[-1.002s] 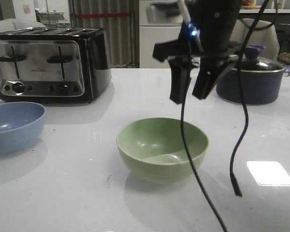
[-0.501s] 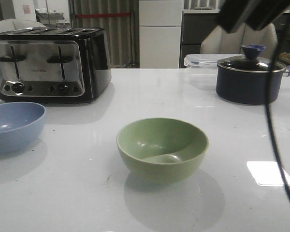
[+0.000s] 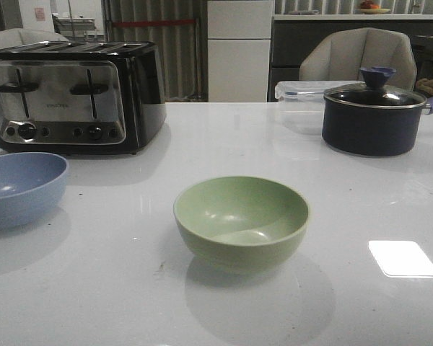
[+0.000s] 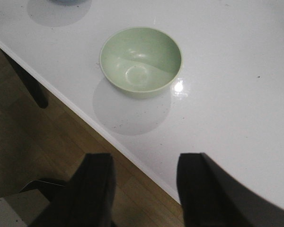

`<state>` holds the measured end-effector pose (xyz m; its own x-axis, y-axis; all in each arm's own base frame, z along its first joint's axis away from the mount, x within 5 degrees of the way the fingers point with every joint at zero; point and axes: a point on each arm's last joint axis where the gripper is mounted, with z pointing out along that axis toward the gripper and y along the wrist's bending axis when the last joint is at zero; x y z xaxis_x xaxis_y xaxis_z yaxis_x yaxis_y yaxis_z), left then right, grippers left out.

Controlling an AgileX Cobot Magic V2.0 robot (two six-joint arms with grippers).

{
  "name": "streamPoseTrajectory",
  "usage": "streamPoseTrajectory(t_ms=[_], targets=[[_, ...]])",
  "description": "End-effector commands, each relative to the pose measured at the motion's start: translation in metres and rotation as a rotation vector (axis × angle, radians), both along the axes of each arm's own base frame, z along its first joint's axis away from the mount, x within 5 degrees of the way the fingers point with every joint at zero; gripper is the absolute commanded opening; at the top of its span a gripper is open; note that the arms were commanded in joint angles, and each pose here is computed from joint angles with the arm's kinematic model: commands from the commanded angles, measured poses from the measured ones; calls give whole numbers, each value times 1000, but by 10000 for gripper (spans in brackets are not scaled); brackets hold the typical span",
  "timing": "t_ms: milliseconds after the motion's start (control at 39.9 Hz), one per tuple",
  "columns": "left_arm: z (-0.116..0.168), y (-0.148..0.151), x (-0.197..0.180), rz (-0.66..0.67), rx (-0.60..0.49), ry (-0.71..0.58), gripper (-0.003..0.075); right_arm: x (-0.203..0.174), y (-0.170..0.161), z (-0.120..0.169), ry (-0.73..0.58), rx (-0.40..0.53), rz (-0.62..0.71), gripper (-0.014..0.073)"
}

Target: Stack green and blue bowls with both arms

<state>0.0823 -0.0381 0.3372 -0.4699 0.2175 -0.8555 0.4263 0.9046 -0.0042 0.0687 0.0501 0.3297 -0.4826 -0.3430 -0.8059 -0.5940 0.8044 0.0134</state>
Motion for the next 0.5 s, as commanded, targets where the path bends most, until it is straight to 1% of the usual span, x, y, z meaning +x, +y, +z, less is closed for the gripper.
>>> streamPoseTrajectory(t_ms=[0, 100, 301, 476], targets=[[14, -2, 4, -4, -43, -91, 581, -7, -4, 6, -103, 47, 3, 426], [14, -2, 4, -4, -44, -93, 581, -13, -8, 1, -113, 53, 3, 426], [15, -2, 4, -4, -45, -96, 581, -13, -8, 1, -117, 56, 3, 426], [17, -4, 5, -6, -76, -115, 581, -13, -8, 1, -117, 56, 3, 426]])
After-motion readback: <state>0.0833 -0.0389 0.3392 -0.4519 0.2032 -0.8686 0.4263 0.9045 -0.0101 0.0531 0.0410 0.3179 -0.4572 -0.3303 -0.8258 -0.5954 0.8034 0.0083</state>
